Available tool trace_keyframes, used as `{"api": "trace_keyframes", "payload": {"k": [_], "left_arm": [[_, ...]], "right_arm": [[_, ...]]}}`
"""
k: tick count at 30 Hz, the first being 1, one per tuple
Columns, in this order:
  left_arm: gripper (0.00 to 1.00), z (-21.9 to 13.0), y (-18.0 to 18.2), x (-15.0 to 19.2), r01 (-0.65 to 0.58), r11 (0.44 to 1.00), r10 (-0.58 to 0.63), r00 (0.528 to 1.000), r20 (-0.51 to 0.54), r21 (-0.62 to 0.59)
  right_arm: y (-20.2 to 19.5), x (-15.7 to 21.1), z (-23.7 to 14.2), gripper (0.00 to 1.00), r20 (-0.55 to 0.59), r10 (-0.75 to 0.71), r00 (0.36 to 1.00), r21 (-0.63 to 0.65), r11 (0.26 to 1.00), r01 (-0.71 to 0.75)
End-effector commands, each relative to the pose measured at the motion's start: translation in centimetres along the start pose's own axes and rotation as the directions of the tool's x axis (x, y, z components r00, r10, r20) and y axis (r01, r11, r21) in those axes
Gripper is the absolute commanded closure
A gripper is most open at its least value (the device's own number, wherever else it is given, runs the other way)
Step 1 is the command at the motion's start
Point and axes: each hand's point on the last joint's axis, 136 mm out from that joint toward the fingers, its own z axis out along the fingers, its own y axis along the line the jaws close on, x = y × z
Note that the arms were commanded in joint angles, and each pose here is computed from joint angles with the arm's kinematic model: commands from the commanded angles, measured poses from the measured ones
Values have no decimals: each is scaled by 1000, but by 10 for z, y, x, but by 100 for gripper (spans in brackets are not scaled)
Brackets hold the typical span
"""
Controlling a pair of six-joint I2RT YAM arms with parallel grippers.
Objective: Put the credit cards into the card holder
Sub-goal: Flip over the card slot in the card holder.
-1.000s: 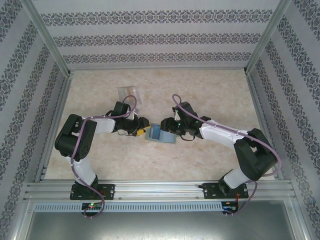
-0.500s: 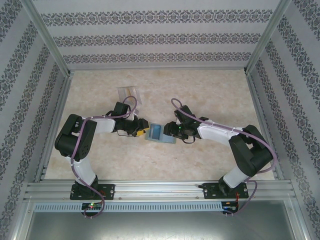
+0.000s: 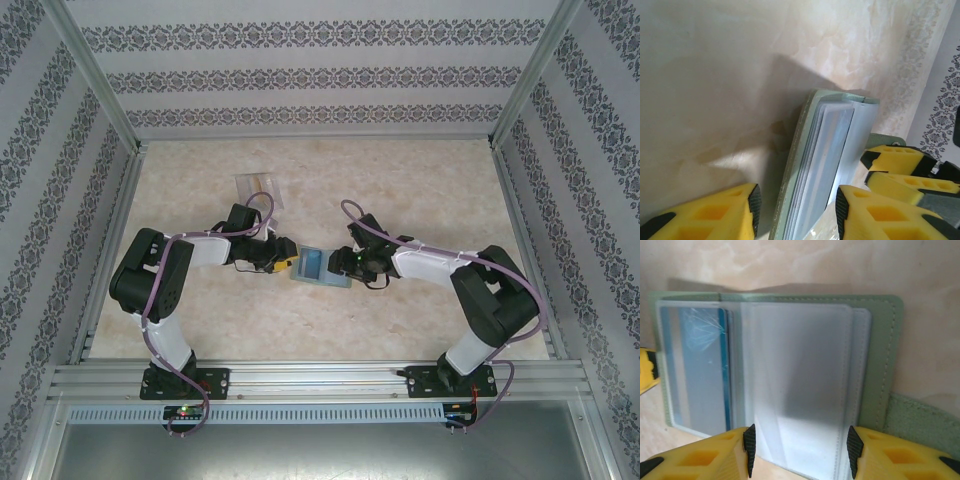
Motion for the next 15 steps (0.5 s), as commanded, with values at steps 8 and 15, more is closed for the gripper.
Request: {"api": "trace_keyframes", "payload": {"k": [8, 15], "left_arm": [[57, 2, -1, 0, -14, 1000, 14, 1000, -9, -6], [60, 2, -2, 1, -16, 1000, 16, 1000, -8, -5]], "right_arm": [[3, 2, 1, 47, -9, -2, 1000, -19, 1000, 2], [1, 1, -3, 50, 0, -8, 1000, -4, 1000, 8]]}}
